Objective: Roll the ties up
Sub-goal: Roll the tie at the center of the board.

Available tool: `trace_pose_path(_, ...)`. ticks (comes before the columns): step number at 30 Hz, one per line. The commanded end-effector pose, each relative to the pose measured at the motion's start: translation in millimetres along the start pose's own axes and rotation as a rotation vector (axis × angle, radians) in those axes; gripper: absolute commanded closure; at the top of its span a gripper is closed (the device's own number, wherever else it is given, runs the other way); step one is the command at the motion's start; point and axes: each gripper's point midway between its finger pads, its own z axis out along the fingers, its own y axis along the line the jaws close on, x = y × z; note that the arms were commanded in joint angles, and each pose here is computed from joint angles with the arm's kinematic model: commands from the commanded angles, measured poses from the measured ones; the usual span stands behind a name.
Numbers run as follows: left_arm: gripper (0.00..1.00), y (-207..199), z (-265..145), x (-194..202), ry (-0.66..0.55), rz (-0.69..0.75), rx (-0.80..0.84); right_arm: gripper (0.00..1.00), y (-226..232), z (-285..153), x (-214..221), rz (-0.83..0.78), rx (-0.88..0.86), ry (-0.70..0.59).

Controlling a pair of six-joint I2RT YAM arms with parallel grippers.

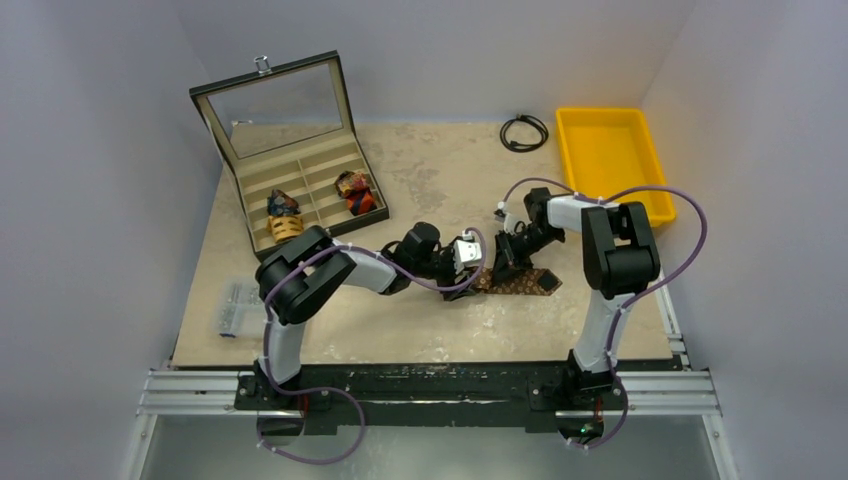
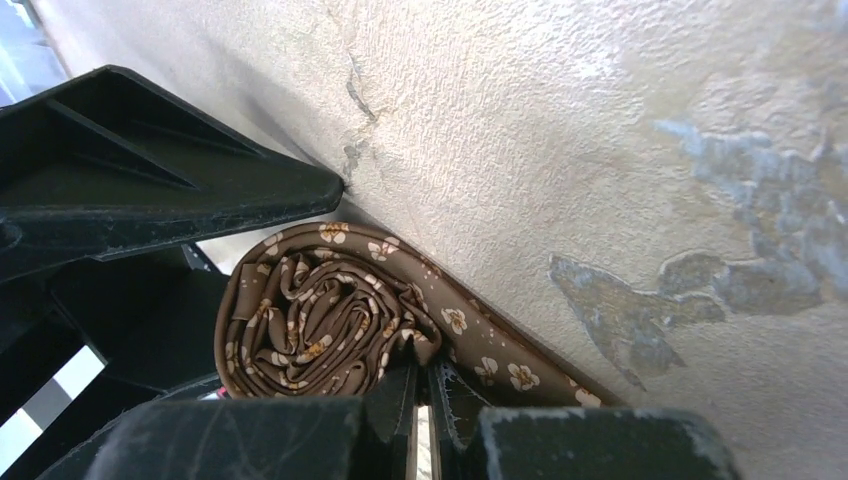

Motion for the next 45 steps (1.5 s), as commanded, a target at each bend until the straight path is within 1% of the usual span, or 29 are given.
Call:
trace_pose_path(1, 0.35, 0.1, 10.1, -9.4, -0.058, 0.016, 0.031, 1.00, -42.5, 1.7, -5.6, -0.056, 0.199, 0.013)
trace_pose_path(8, 0.34, 0.9, 23.7, -17.0, -0.079, 0.055, 0.035, 1.00, -47.3, 6.5, -9.1, -0.055, 0.200, 0.029)
trace_pose_path(10, 0.33, -1.9, 23.7, -22.5, -0.088, 0.084, 0.049, 1.00, -48.1, 7.0, -7.5, -0.056, 0.199, 0.038)
trace_pose_path(11, 0.30, -4.0, 24.3, -23.6, -0.086, 0.100, 0.059, 1.00, -47.2, 6.4, -7.2, -0.061, 0.194, 0.039)
trace_pose_path(13, 0.26, -4.7, 27.7, -21.5, -0.070, 0.127, 0.072, 1.00, -44.9, 5.3, -6.3, -0.076, 0.188, 0.041)
trace_pose_path(17, 0.26, -2.6, 37.9, -10.5, -0.017, 0.117, 0.088, 1.00, -39.9, 0.6, -8.2, -0.104, 0.185, 0.026)
trace_pose_path(18, 0.28, -3.8, 39.2, -7.4, -0.005, 0.112, 0.093, 1.00, -37.7, -0.5, -8.3, -0.108, 0.178, 0.022)
trace_pose_path(20, 0.37, -7.4, 39.1, -2.3, 0.014, 0.101, 0.106, 1.00, -30.4, -3.5, -10.8, -0.122, 0.157, 0.009)
trace_pose_path(21, 0.43, -9.1, 38.0, 2.2, 0.028, 0.092, 0.111, 1.00, -24.7, -5.7, -12.7, -0.134, 0.137, -0.001)
trace_pose_path(24, 0.53, -12.9, 32.9, 12.4, 0.052, 0.076, 0.107, 1.00, -1.5, -17.0, -22.0, -0.180, 0.072, -0.050)
trace_pose_path(27, 0.58, -18.3, 27.8, 22.7, 0.074, 0.061, 0.113, 1.00, 22.9, -29.1, -28.6, -0.220, 0.003, -0.091)
trace_pose_path(31, 0.65, -21.2, 24.7, 31.6, 0.096, 0.048, 0.113, 1.00, 44.6, -39.0, -30.9, -0.232, -0.064, -0.113)
trace_pose_path(33, 0.68, -21.4, 23.5, 33.8, 0.100, 0.048, 0.111, 1.00, 44.2, -40.2, -30.5, -0.230, -0.056, -0.116)
trace_pose_path(38, 0.77, -18.3, 22.6, 36.3, 0.109, 0.038, 0.086, 1.00, 21.4, -29.1, -22.0, -0.197, 0.012, -0.077)
trace_pose_path(40, 0.77, -17.8, 22.5, 35.5, 0.109, 0.033, 0.081, 1.00, 7.4, -24.7, -22.6, -0.176, 0.071, -0.071)
trace_pose_path(41, 0.76, -17.3, 22.2, 34.7, 0.109, 0.027, 0.078, 1.00, 0.5, -21.2, -22.6, -0.169, 0.090, -0.064)
trace_pose_path(44, 0.60, -18.7, 17.8, 31.0, 0.098, 0.018, 0.069, 1.00, -24.4, -7.4, -16.9, -0.146, 0.152, -0.026)
trace_pose_path(45, 0.58, -21.5, 15.4, 30.8, 0.089, 0.023, 0.074, 1.00, -31.7, -3.7, -15.0, -0.133, 0.173, -0.018)
